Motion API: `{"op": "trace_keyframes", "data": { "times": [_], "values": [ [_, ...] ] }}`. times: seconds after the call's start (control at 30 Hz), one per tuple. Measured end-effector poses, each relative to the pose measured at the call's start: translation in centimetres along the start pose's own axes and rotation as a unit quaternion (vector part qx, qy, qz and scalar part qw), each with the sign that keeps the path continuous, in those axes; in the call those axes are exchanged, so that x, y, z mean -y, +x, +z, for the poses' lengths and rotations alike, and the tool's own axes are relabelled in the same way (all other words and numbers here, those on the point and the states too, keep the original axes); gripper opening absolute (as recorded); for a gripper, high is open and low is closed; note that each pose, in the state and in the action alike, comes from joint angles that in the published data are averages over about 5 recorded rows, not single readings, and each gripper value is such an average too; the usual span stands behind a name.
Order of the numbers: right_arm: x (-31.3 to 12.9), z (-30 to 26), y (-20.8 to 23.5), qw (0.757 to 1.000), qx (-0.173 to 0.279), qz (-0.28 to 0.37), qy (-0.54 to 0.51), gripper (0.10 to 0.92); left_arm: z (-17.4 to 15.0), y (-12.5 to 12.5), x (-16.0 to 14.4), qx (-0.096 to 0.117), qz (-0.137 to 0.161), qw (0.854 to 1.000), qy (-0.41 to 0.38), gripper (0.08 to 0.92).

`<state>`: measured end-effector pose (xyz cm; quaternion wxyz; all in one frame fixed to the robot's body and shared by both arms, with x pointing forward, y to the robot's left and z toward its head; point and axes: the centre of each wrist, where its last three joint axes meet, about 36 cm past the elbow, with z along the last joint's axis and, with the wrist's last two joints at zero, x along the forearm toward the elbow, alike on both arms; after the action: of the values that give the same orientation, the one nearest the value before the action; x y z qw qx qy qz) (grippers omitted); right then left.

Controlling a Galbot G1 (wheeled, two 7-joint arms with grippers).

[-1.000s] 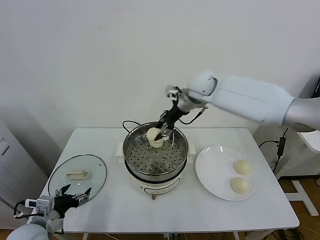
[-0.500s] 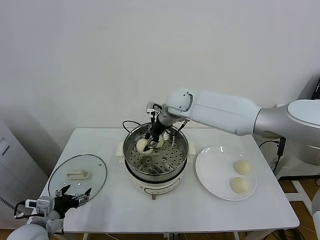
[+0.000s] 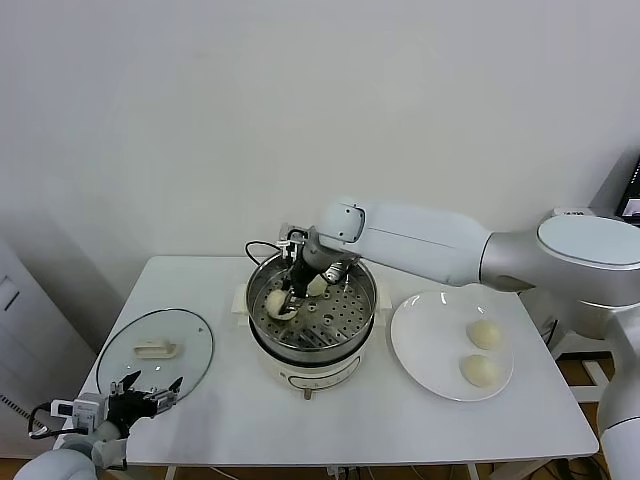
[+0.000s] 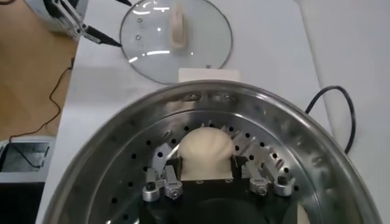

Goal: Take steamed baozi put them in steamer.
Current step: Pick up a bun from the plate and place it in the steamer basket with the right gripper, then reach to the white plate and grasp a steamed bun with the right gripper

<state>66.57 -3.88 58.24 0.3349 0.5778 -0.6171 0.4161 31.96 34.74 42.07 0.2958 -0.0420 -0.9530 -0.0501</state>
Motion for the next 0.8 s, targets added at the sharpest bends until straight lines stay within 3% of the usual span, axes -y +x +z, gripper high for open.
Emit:
{"op": "trace_keyframes", "data": {
  "times": [0.27,0.47,0.8],
  "values": [
    [0.3,0.3,1.0,1.0,0.003,0.002,-0.003,0.806,0.0,-0.1,-0.1,0.0,0.0,1.0,0.0,0.823],
    [1.3,1.9,4.8,1.0,-0.001,0.002,0.004,0.822,0.0,0.0,-0.1,0.0,0.0,1.0,-0.001,0.823],
    [2.6,8.3,15.4,0.999,-0.035,0.0,0.035,0.823,-0.3,0.1,-0.5,0.004,0.003,1.0,-0.001,0.823]
  ]
}}
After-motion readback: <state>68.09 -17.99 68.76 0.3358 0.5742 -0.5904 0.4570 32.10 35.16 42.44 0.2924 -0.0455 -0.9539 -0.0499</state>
